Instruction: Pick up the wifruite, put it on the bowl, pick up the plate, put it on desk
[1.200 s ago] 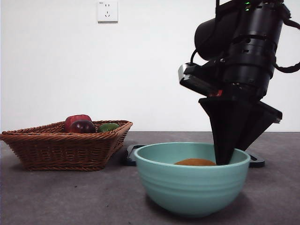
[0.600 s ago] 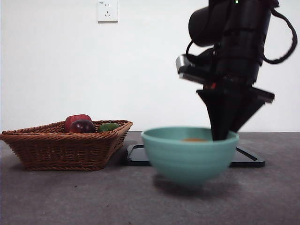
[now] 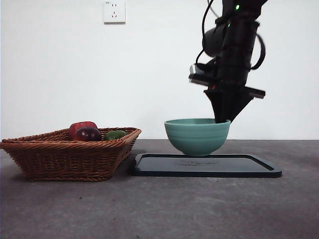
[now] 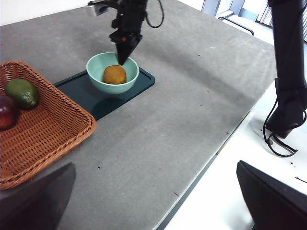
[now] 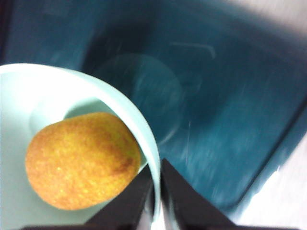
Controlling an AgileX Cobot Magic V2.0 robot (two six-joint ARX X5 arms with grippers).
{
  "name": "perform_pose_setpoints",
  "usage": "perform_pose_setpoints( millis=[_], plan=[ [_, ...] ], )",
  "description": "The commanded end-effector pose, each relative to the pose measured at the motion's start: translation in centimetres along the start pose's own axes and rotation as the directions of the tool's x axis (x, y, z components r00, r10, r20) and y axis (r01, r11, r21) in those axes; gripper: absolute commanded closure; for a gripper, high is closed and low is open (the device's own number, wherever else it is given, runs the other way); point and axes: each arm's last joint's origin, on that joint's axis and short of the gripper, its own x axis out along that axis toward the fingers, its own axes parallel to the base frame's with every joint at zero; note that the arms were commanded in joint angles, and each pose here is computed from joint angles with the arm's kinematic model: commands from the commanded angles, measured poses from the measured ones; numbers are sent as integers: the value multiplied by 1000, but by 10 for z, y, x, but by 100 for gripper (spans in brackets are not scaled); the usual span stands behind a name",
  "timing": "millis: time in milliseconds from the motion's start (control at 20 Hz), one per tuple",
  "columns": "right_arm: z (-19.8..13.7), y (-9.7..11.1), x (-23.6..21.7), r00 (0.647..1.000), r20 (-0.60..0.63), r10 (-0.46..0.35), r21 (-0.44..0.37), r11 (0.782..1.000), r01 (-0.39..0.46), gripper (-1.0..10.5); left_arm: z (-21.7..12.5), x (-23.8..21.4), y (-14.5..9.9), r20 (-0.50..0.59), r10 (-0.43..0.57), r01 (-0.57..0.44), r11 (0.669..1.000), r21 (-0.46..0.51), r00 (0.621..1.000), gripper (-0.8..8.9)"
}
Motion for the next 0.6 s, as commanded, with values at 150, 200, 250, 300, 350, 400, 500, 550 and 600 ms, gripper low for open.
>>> perform_pose_setpoints(
  millis=[150, 200, 250, 300, 350, 400, 500, 550, 600],
  plan=[
    [18, -10, 26, 1000, -25, 5, -3, 1000, -5, 941, 2, -2, 0, 18, -12, 12, 1000, 12, 1000, 159],
    [19, -11, 30, 999, -35, 5, -2, 1000, -5, 941, 2, -2, 0, 18, -12, 12, 1000, 12, 1000, 159],
    [19, -11, 34, 999, -44, 7, -1, 1000, -7, 941, 2, -2, 0, 18, -12, 12, 1000, 12, 1000, 159],
    [19, -12, 35, 999, -47, 9, -1, 1000, -9, 941, 2, -2, 0, 18, -12, 12, 1000, 12, 1000, 159],
    [19, -11, 35, 999, -46, 16, -2, 1000, -16, 940, 2, -2, 0, 18, -12, 12, 1000, 12, 1000, 159],
    [19, -11, 35, 999, -48, 15, 0, 1000, -15, 925, 2, -2, 0, 18, -12, 12, 1000, 12, 1000, 159],
    [19, -12, 34, 999, -46, 10, 0, 1000, -10, 750, 2, -2, 0, 18, -12, 12, 1000, 12, 1000, 159],
    [19, -14, 31, 999, -41, -4, 5, 1000, 4, 666, 2, -2, 0, 18, -12, 12, 1000, 12, 1000, 159],
    [21, -17, 22, 1000, -28, -5, 22, 1000, 5, 574, 2, -2, 0, 18, -12, 12, 1000, 12, 1000, 159]
  ],
)
